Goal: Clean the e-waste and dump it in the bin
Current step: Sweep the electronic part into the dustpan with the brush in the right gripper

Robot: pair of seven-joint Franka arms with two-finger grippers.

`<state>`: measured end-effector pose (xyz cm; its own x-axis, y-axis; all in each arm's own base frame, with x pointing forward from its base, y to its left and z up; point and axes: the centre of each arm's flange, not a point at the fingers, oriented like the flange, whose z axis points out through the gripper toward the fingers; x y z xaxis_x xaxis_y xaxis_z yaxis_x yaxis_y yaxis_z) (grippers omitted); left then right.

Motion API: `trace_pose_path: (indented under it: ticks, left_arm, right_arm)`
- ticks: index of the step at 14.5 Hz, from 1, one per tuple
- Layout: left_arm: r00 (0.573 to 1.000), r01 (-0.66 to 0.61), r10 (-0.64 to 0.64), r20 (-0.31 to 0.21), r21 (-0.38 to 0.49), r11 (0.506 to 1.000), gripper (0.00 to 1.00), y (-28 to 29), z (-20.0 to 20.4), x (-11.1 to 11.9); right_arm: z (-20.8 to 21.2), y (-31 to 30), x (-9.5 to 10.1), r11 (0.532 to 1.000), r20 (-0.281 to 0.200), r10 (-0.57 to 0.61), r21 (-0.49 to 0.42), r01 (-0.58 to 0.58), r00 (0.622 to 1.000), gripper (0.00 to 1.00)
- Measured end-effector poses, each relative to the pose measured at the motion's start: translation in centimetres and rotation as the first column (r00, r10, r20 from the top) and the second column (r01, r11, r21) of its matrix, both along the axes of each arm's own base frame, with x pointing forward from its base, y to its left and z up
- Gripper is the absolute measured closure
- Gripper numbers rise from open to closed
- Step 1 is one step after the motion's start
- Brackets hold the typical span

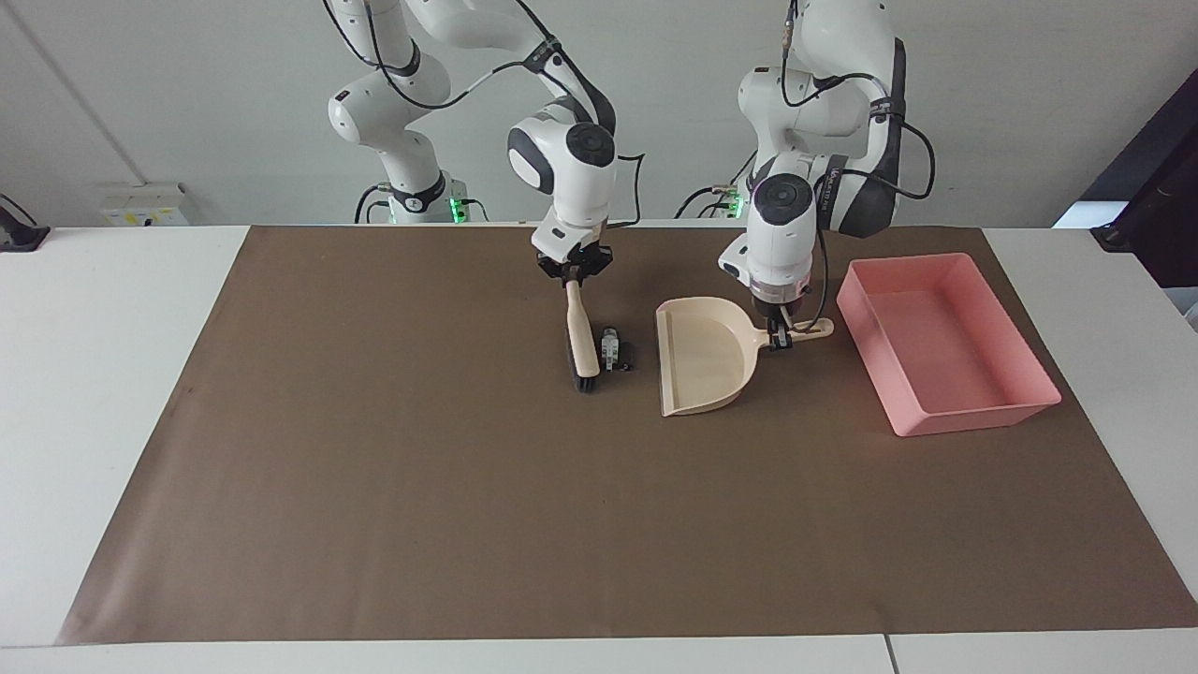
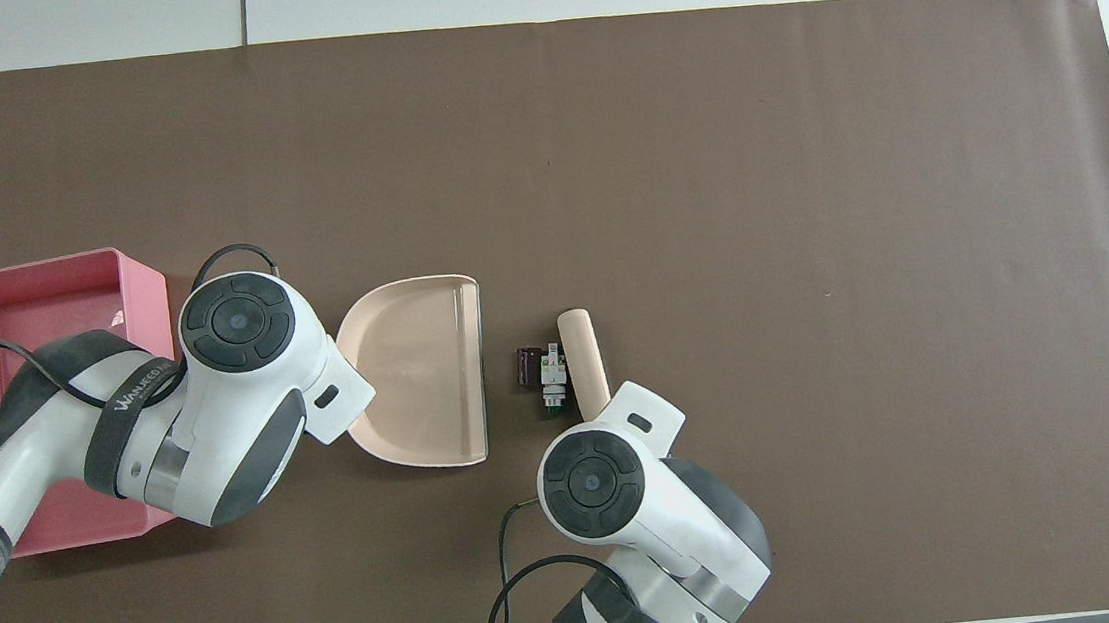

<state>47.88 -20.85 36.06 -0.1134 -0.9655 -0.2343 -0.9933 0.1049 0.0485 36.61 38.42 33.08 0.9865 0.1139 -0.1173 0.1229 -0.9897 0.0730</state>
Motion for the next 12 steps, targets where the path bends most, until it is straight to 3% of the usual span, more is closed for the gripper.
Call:
trace_pose_path:
  ticks: [2,7,12]
  left_arm:
    - [1.0,0.008,-0.008,-0.003,0.001,1.0,0.67,-0.3,-0.2,-0.3]
    - [1.0,0.029,-0.029,0.002,0.004,1.0,0.67,-0.4,-1.4,-0.9]
    - [1.0,0.028,-0.028,0.008,-0.001,1.0,0.67,-0.2,-1.5,-0.8]
  right_arm:
    - [-1.1,3.5,0.0,0.999,0.028,-0.003,0.051,0.002,1.0,0.74]
    - [0.8,10.3,0.2,0.944,0.002,-0.064,0.324,0.06,0.998,0.74]
    - [1.9,12.5,-0.7,0.923,0.026,-0.06,0.383,0.046,0.998,0.74]
